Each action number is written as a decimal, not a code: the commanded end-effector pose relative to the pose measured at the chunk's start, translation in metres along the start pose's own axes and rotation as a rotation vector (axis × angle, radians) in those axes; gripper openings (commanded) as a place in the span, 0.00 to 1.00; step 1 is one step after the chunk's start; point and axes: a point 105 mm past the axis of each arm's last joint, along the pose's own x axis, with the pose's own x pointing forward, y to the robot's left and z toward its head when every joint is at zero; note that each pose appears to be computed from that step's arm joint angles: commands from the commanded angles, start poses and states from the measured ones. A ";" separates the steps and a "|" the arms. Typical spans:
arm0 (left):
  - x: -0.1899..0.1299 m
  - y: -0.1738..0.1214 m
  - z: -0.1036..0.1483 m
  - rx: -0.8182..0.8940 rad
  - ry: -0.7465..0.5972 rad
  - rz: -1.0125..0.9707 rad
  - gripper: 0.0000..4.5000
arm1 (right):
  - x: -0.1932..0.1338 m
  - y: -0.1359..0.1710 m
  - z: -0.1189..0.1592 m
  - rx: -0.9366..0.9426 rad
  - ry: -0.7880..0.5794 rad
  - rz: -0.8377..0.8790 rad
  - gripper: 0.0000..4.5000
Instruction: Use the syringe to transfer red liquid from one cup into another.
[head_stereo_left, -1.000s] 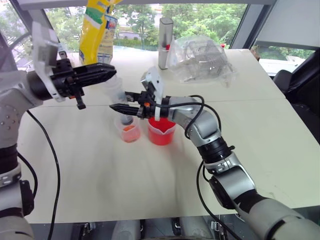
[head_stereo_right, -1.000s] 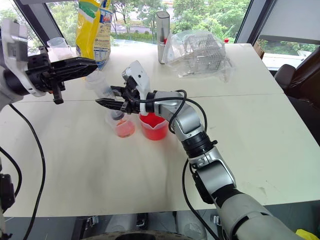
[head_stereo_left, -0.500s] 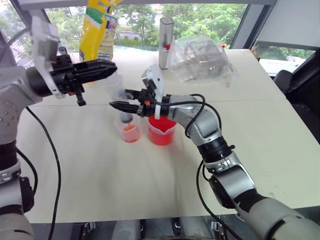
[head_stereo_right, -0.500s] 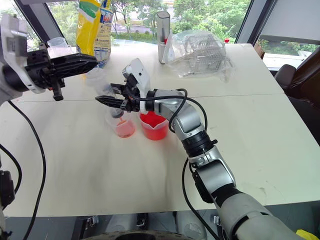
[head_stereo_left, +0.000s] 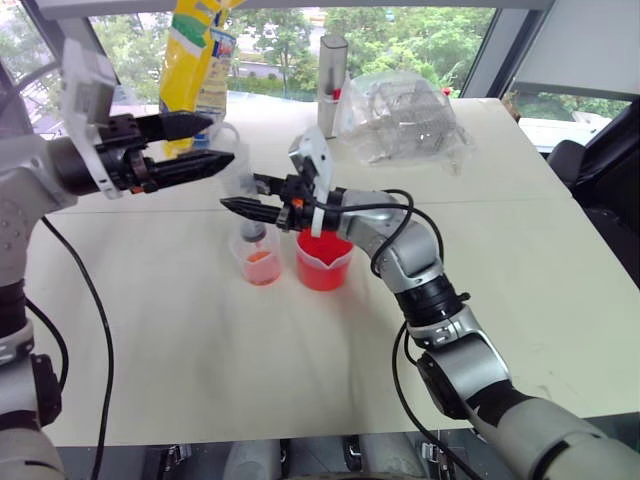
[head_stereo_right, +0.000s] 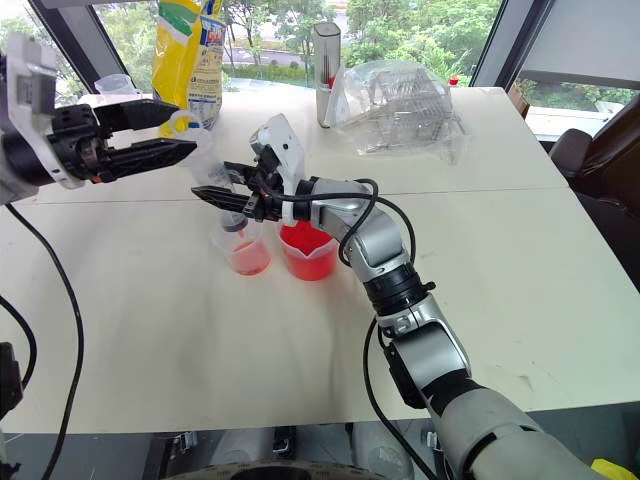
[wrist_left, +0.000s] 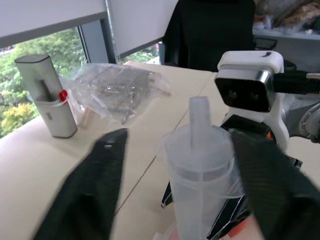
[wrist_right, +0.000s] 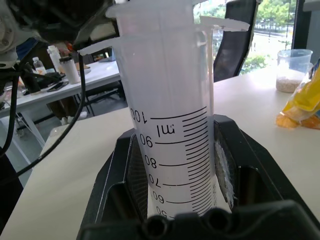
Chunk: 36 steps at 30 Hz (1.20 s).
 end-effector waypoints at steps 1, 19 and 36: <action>-0.012 0.009 0.025 0.030 -0.081 0.056 0.99 | 0.002 0.006 0.026 -0.057 -0.086 0.024 0.32; -0.044 0.014 -0.008 0.000 -0.023 0.116 0.99 | -0.024 -0.025 0.092 0.049 -0.171 -0.128 0.32; -0.010 -0.008 -0.046 -0.060 -0.043 0.049 0.99 | -0.178 -0.091 -0.002 0.626 0.808 -0.735 0.32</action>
